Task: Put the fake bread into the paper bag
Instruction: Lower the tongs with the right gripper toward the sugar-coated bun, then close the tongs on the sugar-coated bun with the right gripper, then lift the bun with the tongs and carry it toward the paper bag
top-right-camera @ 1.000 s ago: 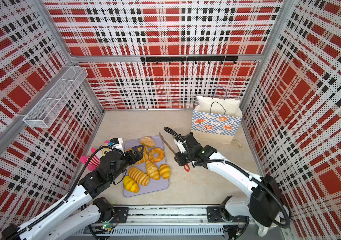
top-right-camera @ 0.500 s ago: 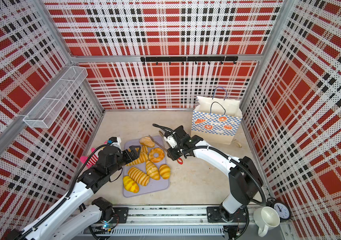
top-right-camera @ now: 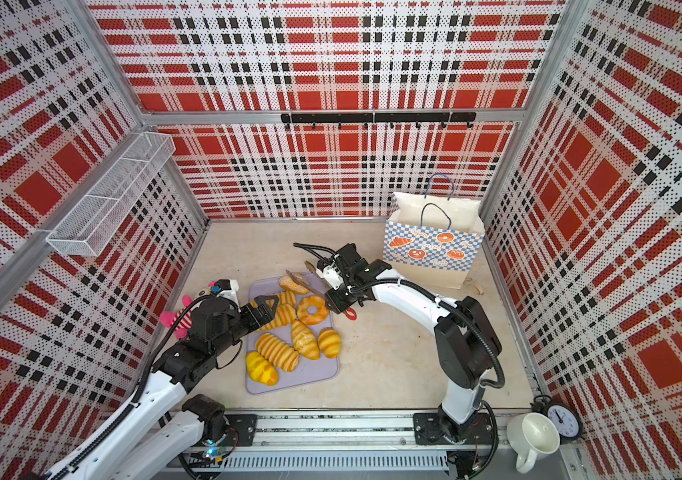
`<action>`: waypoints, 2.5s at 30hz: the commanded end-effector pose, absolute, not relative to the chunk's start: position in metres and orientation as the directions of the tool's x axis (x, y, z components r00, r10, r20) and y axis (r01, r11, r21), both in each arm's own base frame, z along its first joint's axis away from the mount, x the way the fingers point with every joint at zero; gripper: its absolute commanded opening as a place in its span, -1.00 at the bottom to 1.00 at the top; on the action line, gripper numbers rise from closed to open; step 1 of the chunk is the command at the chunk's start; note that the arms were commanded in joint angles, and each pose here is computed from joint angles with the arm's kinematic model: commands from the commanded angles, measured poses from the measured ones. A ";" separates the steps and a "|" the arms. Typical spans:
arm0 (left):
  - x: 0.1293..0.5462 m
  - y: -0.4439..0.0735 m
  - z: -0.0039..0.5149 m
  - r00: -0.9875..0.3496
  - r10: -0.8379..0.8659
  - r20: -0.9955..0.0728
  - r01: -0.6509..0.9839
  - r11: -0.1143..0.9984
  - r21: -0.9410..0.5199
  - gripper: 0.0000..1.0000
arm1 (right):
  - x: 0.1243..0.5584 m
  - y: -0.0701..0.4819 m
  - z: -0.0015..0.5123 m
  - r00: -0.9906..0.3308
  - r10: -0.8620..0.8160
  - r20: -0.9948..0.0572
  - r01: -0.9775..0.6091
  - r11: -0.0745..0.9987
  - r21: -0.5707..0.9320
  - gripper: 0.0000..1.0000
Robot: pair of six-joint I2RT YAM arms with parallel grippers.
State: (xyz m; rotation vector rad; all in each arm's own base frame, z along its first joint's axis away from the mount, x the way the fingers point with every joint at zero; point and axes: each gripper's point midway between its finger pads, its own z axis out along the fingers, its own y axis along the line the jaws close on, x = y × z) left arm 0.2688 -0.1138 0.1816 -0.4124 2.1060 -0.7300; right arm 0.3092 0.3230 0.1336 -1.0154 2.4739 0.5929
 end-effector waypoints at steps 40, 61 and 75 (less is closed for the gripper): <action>0.268 -0.117 0.187 -0.576 -0.526 -0.626 -0.006 0.768 -0.640 0.96 | 0.318 0.341 0.103 -0.623 -0.650 -0.436 -0.777 0.580 0.246 -0.16; 0.271 -0.119 0.185 -0.587 -0.515 -0.625 0.002 0.770 -0.638 0.97 | 0.317 0.315 0.175 -0.623 -0.437 -0.649 -0.705 0.673 0.224 -0.46; 0.259 -0.133 0.212 -0.561 -0.511 -0.651 0.162 0.704 -0.692 0.96 | 0.249 0.262 0.256 -0.560 -0.116 -0.821 -0.672 0.643 0.367 -0.50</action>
